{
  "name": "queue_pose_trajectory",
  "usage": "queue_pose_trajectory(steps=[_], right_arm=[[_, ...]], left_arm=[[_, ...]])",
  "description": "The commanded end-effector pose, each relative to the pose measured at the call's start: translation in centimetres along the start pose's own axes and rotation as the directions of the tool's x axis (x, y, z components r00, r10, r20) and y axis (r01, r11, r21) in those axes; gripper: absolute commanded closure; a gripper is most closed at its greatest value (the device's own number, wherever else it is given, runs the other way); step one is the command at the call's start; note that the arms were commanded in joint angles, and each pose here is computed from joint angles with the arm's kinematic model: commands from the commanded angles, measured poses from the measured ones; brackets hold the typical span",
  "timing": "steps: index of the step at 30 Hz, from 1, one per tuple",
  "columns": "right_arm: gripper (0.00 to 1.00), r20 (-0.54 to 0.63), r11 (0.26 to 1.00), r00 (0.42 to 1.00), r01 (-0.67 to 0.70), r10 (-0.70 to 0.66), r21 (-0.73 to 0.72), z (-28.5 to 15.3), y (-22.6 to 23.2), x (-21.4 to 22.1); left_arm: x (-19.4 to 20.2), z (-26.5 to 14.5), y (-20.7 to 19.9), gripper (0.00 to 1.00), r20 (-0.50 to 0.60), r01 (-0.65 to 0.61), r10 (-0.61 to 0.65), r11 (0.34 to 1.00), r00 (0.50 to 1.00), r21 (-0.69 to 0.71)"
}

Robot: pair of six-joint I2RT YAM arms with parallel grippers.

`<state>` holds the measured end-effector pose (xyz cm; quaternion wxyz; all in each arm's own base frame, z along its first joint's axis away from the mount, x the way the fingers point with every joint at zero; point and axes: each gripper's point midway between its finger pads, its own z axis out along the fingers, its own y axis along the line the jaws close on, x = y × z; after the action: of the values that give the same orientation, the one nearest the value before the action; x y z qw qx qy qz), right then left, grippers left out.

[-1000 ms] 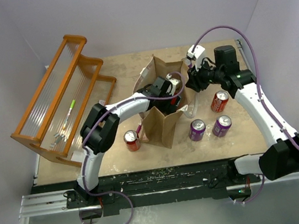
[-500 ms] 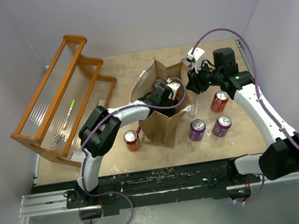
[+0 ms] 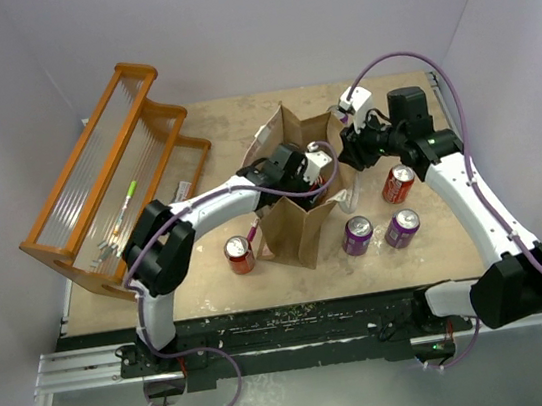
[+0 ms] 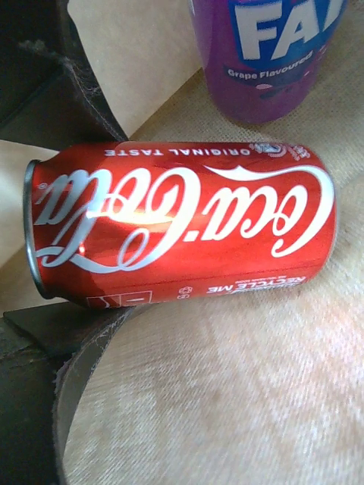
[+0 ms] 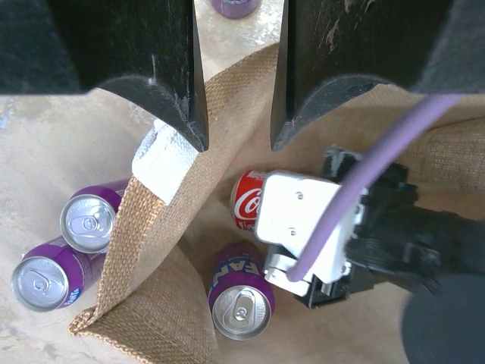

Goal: Place the beverage into the canvas bag
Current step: Pick up the drink from the canvas bag, then place the drink in the canvas bag.

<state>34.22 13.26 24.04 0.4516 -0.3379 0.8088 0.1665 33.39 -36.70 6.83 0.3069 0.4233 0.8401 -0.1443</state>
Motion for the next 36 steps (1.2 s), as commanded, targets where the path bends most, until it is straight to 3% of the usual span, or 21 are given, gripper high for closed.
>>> queue_pose_trajectory(steps=[1, 7, 17, 28, 36], right_arm=[[0.59, 0.058, 0.997, 0.996, 0.07, -0.072, 0.024, -2.0, 0.2, -2.4], [0.59, 0.061, 0.998, 0.996, 0.061, -0.061, 0.012, -2.3, 0.4, -3.0], [0.59, 0.108, 0.997, 0.991, 0.07, -0.074, 0.042, -2.3, -0.5, -5.1], [0.51, 0.202, 0.98, 0.975, 0.128, -0.096, -0.15, -1.8, 3.6, -8.8], [0.43, 0.227, 0.956, 0.959, 0.216, -0.17, -0.197, -1.3, 5.7, -9.2]], left_arm=[[-8.2, -7.7, 0.0, 1.0, 0.248, -0.129, 0.104, 0.988, 0.963, 0.086], [-10.6, -12.2, 2.7, 1.0, 0.358, -0.177, 0.125, 0.977, 0.925, 0.117], [-14.3, -16.5, 3.8, 1.0, 0.482, -0.279, 0.182, 0.951, 0.857, 0.137], [-18.4, -23.3, 3.7, 1.0, 0.659, -0.466, 0.273, 0.874, 0.701, 0.134], [-18.3, -24.4, 3.1, 1.0, 0.671, -0.502, 0.295, 0.855, 0.68, 0.132]])
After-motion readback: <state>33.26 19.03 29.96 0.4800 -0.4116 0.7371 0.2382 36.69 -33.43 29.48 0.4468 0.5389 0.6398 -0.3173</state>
